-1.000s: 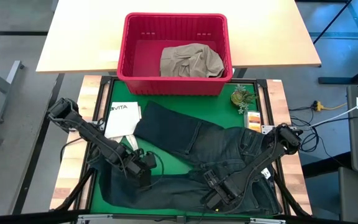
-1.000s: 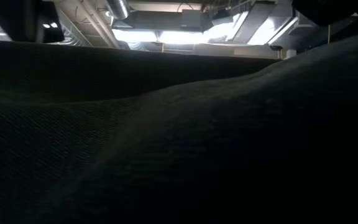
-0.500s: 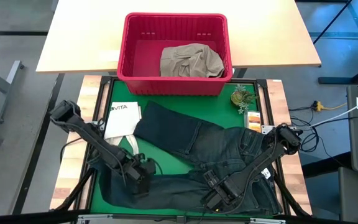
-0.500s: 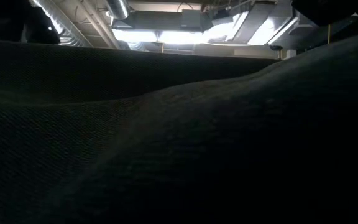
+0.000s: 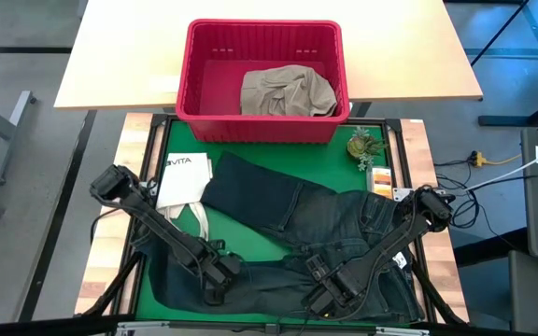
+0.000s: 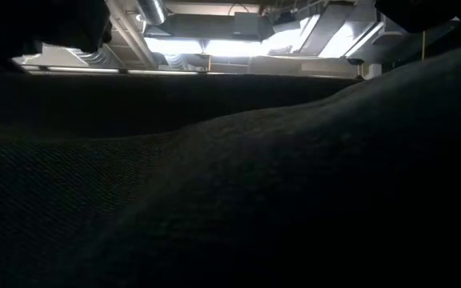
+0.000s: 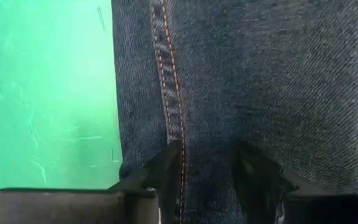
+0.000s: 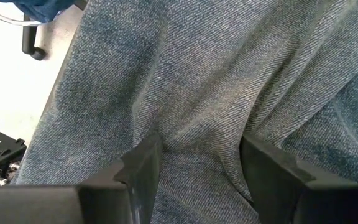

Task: Fold Laundry from Bin
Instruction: Fold the dark blue jeans

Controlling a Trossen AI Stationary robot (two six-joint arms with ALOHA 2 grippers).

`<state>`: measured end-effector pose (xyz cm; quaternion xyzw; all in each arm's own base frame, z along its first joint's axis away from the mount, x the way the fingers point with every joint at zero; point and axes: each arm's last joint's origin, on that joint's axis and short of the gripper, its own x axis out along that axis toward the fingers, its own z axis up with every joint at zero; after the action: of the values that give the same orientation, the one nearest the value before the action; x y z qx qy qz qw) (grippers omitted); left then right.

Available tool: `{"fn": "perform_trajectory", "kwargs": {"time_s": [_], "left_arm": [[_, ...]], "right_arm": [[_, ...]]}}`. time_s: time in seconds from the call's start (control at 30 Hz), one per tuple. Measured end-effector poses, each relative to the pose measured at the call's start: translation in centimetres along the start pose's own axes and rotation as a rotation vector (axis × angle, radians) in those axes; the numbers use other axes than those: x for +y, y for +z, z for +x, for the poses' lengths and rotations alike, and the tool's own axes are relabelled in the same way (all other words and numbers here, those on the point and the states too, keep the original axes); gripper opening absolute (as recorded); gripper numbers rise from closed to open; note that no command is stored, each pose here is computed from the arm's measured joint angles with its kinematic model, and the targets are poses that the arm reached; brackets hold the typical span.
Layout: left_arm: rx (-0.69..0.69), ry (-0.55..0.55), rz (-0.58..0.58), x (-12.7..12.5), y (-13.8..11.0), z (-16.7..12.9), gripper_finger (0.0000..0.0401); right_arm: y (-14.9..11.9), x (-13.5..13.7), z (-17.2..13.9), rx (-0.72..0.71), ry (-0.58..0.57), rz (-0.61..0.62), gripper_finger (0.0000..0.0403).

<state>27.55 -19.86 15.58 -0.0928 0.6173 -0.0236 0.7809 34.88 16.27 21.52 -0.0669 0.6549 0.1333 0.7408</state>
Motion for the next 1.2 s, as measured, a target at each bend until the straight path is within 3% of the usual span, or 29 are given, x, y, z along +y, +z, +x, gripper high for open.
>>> {"fn": "perform_trajectory", "kwargs": {"time_s": [0.23,0.47,0.6,0.9,1.07,1.2], "left_arm": [[0.052,-0.005,-0.013,0.2,0.0,1.2,0.0112],[0.077,-0.013,-0.076,0.7,0.2,0.9,0.0010],[0.085,-0.040,-0.092,1.0,0.3,-0.4,0.0002],[0.025,0.015,-0.141,1.9,-0.4,-4.9,0.0001],[0.034,0.006,-0.133,1.6,-0.6,-4.8,0.0011],[0.042,0.005,-0.135,1.6,-0.6,-4.6,0.0042]], "right_arm": [[0.0,0.0,0.0,-0.001,0.000,0.001,0.0211],[0.0,0.0,0.0,-0.001,0.000,0.001,0.0211],[0.0,0.0,0.0,-0.001,0.000,0.001,0.0211],[0.0,0.0,0.0,-0.002,-0.010,0.001,0.0211],[0.0,0.0,0.0,-0.002,-0.011,0.001,0.0211],[0.0,0.0,0.0,-0.002,-0.011,0.001,0.0211]]}}
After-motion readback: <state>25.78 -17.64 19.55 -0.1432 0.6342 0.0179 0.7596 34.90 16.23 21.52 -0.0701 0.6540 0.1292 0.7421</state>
